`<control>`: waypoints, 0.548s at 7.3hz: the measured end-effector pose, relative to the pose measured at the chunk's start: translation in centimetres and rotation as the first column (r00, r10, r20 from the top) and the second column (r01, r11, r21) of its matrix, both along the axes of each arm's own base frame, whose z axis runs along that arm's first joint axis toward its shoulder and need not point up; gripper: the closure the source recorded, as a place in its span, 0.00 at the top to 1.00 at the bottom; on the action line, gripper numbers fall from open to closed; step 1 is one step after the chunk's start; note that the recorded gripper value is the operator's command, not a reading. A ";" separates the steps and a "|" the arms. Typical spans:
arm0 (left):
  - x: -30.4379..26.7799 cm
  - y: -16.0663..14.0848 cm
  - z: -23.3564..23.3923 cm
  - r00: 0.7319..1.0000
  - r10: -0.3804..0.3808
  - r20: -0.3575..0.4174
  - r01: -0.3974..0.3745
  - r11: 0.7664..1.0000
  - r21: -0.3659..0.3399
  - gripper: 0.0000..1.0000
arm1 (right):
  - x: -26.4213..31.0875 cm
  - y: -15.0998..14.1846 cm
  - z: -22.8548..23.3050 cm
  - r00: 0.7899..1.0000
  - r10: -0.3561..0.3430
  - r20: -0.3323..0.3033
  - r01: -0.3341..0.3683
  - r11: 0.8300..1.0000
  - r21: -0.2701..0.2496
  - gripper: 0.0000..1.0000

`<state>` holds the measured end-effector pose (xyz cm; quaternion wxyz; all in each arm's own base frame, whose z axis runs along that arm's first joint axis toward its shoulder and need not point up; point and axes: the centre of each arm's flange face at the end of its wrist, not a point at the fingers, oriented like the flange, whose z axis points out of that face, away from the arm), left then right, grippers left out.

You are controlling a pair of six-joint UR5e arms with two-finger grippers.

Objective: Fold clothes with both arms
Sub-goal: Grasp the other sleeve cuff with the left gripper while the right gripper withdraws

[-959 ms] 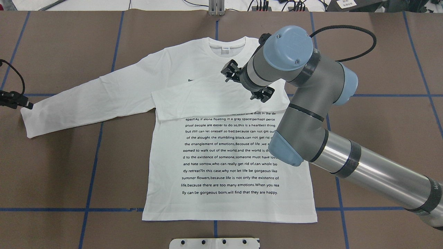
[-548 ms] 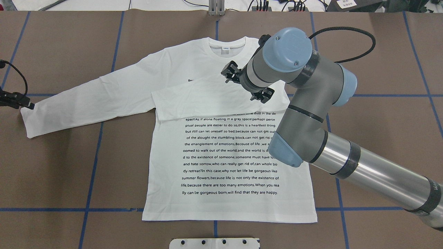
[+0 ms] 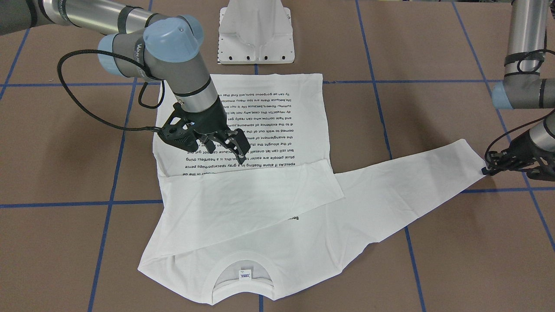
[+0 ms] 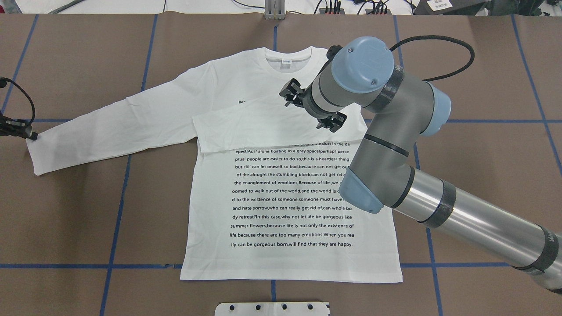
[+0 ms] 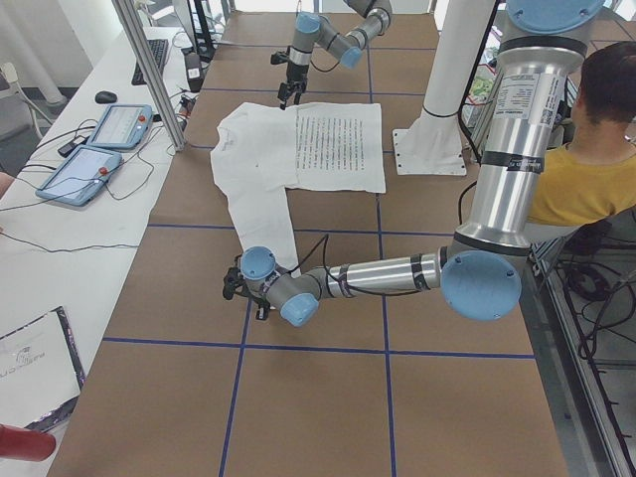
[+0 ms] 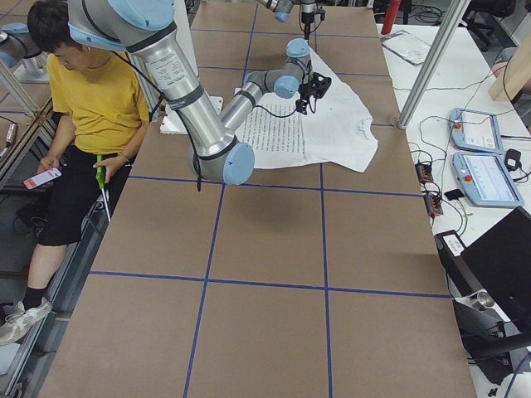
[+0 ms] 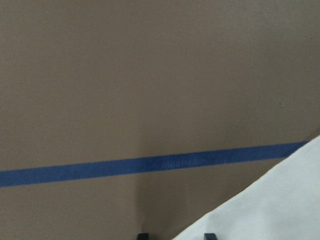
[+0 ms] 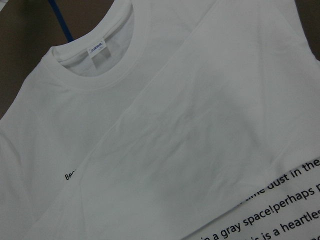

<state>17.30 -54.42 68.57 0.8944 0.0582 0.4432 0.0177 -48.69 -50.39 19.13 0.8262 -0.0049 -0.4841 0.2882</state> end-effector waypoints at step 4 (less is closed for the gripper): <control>0.5 -0.7 -5.5 0.999 0.003 -0.041 -0.002 0.999 0.041 0.00 | 0.8 -0.6 0.2 1.000 0.007 -0.002 -0.007 1.000 0.003 1.00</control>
